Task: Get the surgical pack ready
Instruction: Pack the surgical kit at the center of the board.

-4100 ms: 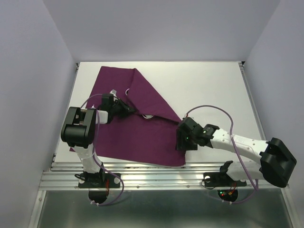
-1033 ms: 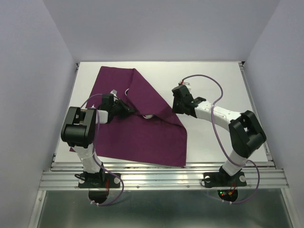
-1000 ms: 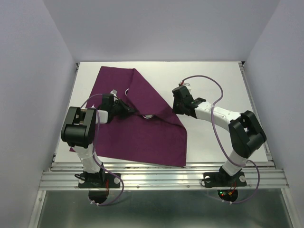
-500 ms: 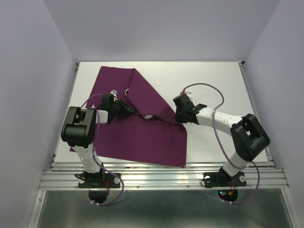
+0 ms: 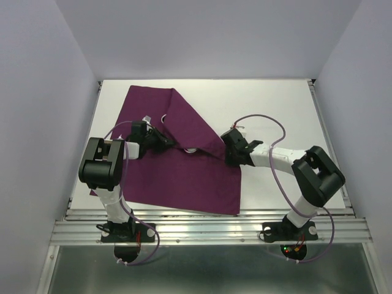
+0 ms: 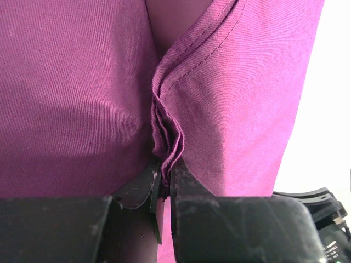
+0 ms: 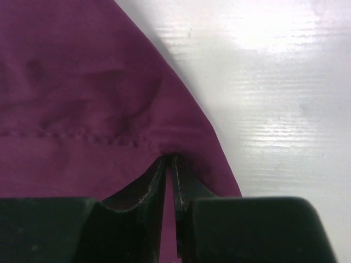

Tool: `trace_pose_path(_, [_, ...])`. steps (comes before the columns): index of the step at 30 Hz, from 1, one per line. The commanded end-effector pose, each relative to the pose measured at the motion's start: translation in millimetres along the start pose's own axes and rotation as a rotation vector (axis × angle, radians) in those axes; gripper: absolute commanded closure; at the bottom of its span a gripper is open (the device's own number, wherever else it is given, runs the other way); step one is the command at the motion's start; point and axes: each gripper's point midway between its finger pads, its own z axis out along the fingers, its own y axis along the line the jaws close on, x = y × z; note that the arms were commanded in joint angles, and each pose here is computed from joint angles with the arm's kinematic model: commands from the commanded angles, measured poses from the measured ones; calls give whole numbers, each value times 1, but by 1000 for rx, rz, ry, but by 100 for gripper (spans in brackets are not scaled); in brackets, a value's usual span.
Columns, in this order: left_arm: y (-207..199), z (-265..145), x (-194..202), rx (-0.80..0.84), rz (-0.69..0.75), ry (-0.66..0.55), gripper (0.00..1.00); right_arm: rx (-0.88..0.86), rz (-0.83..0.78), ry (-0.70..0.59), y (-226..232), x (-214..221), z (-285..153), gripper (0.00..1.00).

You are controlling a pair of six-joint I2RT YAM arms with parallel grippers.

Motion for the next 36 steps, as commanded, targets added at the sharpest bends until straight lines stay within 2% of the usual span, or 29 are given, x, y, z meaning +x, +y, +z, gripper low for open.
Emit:
trace_pose_path(1, [18, 1, 8, -69, 2, 28, 100, 6, 2, -21, -5, -5, -17, 84])
trace_pose_path(4, [17, 1, 7, -67, 0, 28, 100, -33, -3, -44, -5, -12, -50, 84])
trace_pose_path(8, [16, 2, 7, -66, 1, 29, 100, -49, 11, -20, -20, 1, -81, 80])
trace_pose_path(12, [16, 3, 6, -66, 1, 29, 100, -76, 45, 69, -31, 30, -99, 63])
trace_pose_path(16, [19, 4, 9, -75, -2, 34, 100, -117, 71, 208, -42, 80, -103, 38])
trace_pose_path(19, [21, 4, 10, -78, -3, 39, 100, -115, 63, 277, -50, 103, -101, 34])
trace_pose_path(25, [17, 2, 8, -69, 3, 31, 100, -272, 69, 361, -27, 126, -104, 36])
trace_pose_path(31, [18, 2, 8, -72, 2, 29, 100, -312, 66, 370, -10, 130, -96, 44])
trace_pose_path(33, [19, 2, 9, -75, 2, 32, 100, -308, 70, 367, -6, 129, -92, 50])
trace_pose_path(34, [19, 2, 9, -73, 3, 32, 100, -297, 72, 342, -6, 124, -88, 60])
trace_pose_path(36, [20, 2, 10, -76, 3, 33, 100, -278, 78, 316, -5, 116, -85, 71])
